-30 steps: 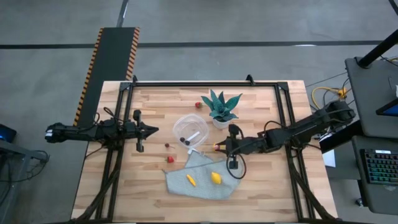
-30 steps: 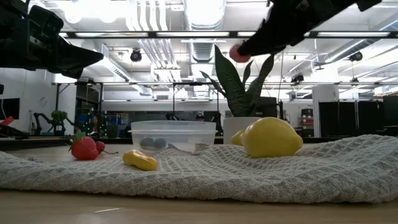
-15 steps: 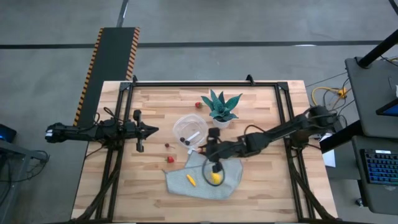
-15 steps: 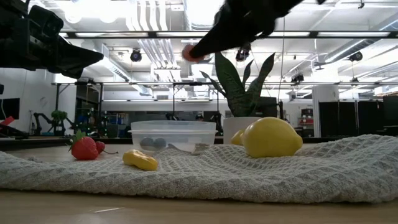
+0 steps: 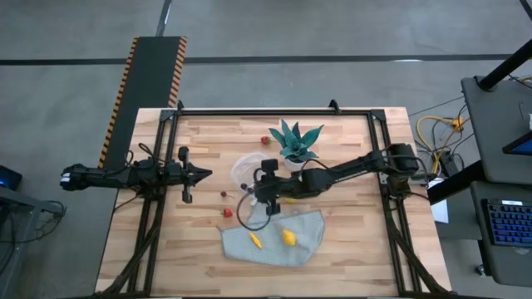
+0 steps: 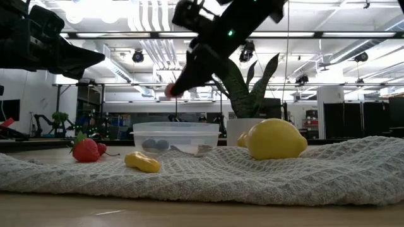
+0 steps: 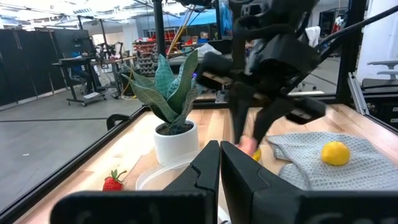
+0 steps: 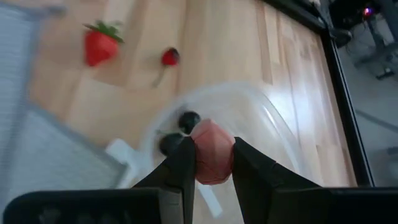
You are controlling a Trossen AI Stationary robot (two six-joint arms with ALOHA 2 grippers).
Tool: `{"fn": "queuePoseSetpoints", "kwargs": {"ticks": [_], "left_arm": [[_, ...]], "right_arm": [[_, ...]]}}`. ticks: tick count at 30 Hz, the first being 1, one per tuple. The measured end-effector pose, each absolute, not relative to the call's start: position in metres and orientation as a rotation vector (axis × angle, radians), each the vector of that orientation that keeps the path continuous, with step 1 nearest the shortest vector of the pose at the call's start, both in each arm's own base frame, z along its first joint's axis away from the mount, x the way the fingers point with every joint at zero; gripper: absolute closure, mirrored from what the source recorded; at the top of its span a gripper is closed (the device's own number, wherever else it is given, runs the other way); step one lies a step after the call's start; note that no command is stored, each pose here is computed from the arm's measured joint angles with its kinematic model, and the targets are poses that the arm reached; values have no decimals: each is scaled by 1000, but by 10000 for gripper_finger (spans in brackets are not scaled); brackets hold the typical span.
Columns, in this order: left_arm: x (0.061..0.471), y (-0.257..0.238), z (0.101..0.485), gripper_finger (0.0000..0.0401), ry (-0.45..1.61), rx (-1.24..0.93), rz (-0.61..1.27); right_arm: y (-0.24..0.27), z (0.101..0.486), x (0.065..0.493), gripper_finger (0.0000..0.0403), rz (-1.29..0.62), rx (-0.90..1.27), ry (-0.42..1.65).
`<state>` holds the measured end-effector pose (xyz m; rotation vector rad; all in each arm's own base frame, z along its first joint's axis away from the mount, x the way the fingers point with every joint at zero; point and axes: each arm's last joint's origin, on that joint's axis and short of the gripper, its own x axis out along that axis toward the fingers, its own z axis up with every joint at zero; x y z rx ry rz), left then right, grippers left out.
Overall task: Pick and placing Produce into tupperware
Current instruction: Put the pink peach into the container
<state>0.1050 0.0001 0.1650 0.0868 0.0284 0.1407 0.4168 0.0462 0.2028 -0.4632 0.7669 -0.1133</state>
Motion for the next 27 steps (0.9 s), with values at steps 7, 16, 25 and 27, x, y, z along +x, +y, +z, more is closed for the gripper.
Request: {"fn": "queuePoseSetpoints", "kwargs": {"ticks": [7,16,25,27], "left_arm": [[105,0,165,401,32,87,138],[105,0,165,401,33,87,138],[105,0,165,401,32,87,138],[105,0,165,401,32,87,138]], "right_arm": [[32,182,423,326,-128,-460,833],[30,174,423,326,-124,-468,861],[32,173,424,326,-68,-439,855],[32,173,424,326,-67,-438,855]]}}
